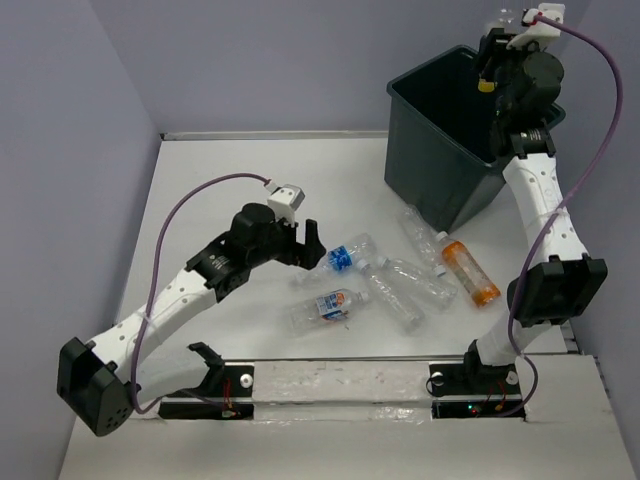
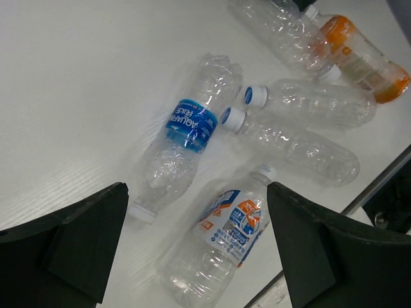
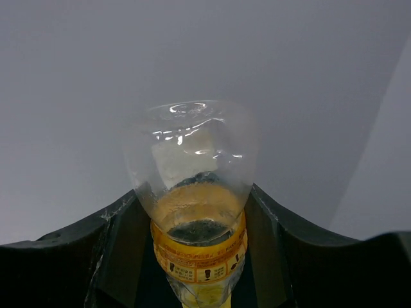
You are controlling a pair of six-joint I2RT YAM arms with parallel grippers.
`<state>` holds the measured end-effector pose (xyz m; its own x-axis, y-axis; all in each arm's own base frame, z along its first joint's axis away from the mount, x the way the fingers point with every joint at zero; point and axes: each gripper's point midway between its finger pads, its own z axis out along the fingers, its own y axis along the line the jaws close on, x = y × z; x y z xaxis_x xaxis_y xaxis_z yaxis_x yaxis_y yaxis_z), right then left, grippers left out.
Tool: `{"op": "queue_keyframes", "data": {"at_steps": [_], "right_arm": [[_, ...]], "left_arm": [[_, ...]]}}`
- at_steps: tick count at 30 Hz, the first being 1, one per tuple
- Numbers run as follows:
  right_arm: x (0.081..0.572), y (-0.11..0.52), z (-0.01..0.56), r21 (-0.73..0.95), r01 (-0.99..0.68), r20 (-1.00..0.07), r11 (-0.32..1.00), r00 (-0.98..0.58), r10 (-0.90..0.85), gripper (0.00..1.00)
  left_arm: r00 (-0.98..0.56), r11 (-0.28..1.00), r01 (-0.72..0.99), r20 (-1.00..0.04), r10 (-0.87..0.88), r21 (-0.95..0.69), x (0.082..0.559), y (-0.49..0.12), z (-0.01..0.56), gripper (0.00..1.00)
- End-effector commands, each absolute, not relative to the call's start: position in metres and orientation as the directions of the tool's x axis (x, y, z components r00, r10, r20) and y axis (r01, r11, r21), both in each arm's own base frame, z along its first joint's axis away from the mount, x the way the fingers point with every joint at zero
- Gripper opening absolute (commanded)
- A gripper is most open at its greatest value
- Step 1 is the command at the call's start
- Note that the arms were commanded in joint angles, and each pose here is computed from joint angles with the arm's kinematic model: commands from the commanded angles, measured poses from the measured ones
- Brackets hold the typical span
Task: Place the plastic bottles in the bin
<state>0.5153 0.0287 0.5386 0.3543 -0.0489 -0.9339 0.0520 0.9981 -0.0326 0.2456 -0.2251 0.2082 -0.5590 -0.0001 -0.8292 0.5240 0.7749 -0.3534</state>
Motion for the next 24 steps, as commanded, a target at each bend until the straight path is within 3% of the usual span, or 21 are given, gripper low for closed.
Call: {"op": "queue_keyframes", "data": {"at_steps": [1,2,3,7,12,16,24], "right_arm": [[0.522,-0.020,0.502,0.199,0.098,-0.938,0.975,0.307,0.161,0.70],[0.520,-0.032,0.489,0.225,0.125,-0.943,0.966,0.277,0.183,0.98],[0.518,-0.032,0.487,0.231,0.126,-0.944,0.965,0.268,0.191,1.00],[0.496,-0.023,0.497,0.226,0.082,-0.942,0.971,0.271,0.197,1.00],[0.439,0.012,0.519,0.271,-0.121,-0.914,0.955,0.280,0.295,1.00],[0.405,0.047,0.479,0.327,-0.288,-0.907,0.900,0.172,0.384,0.99],[0.346,0.082,0.431,0.403,-0.429,-0.884,0.808,0.045,0.465,0.98]], "left_arm": [[-0.518,0.829,0.516,-0.849,0.102,-0.215,0.260,-0.233,0.214,0.99],[-0.514,0.830,0.529,-0.845,0.147,-0.177,0.265,-0.237,0.211,0.99],[-0.523,0.828,0.541,-0.830,0.194,-0.147,0.266,-0.244,0.200,0.99],[-0.499,0.789,0.611,-0.804,0.324,-0.061,0.269,-0.262,0.189,0.99],[-0.494,0.731,0.682,-0.731,0.471,0.010,0.272,-0.284,0.156,0.99],[-0.511,0.701,0.712,-0.653,0.559,0.044,0.274,-0.285,0.122,0.99],[-0.578,0.692,0.718,-0.491,0.652,0.074,0.272,-0.279,0.065,0.99]]}}
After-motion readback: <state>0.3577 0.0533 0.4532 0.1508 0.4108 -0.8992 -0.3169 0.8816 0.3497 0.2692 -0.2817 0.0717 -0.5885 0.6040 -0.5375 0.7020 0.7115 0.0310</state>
